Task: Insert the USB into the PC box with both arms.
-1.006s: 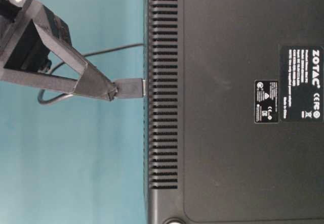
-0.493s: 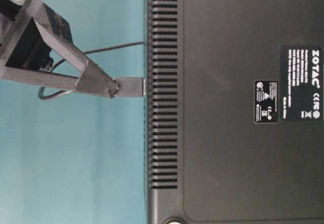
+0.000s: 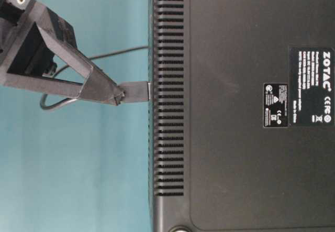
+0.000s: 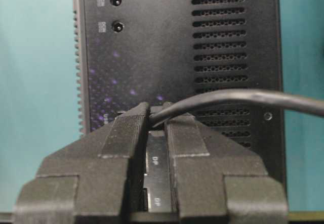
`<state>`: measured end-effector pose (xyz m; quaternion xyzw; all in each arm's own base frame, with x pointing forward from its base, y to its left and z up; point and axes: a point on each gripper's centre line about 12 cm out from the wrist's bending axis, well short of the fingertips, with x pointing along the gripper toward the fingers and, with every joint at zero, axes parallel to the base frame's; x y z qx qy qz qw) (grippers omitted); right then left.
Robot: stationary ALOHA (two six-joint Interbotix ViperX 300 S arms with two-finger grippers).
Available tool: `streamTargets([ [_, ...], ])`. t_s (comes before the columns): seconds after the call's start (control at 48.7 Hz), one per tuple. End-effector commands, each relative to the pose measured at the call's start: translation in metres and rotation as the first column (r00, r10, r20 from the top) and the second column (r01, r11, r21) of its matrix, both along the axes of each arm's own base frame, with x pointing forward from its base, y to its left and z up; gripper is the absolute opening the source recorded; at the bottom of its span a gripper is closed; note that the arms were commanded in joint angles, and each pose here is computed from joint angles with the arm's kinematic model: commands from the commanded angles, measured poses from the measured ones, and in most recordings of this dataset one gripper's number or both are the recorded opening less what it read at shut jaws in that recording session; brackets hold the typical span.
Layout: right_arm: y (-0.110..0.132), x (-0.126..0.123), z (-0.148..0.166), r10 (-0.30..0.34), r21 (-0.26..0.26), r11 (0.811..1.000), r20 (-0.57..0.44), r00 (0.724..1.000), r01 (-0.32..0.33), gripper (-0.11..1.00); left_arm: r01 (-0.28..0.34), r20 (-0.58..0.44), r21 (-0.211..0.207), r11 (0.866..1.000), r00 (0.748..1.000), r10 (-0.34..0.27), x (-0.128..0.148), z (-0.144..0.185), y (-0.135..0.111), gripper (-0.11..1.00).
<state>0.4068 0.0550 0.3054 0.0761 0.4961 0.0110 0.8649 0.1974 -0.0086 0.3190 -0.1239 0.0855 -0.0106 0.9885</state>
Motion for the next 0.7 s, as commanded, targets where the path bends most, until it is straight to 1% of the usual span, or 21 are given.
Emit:
streamTargets([
  [0.0, 0.031, -0.004, -0.006, 0.031, 0.049, 0.998, -0.026, 0.999, -0.030, 0.10, 0.002, 0.020, 0.004, 1.000, 1.000, -0.002, 0.001, 0.007, 0.000, 0.00],
  [0.123, 0.024, -0.004, -0.004, 0.021, 0.026, 0.999, -0.018, 1.000, -0.021, 0.10, 0.002, 0.017, 0.004, 1.000, 1.000, -0.002, 0.001, 0.005, 0.000, 0.00],
  [0.328, 0.001, -0.002, -0.001, -0.009, -0.033, 0.999, -0.005, 1.000, 0.009, 0.10, 0.002, 0.022, 0.004, 1.000, 1.000, -0.002, 0.001, 0.007, 0.000, 0.00],
  [0.493, -0.009, -0.003, -0.002, -0.021, -0.052, 0.998, -0.007, 1.000, 0.021, 0.10, 0.002, 0.019, 0.002, 1.000, 1.000, -0.002, 0.001, 0.006, 0.000, 0.00],
  [0.677, -0.013, -0.009, 0.000, -0.029, -0.052, 0.998, -0.005, 1.000, 0.029, 0.10, 0.002, 0.017, 0.004, 1.000, 1.000, -0.002, 0.001, 0.005, 0.000, 0.00],
])
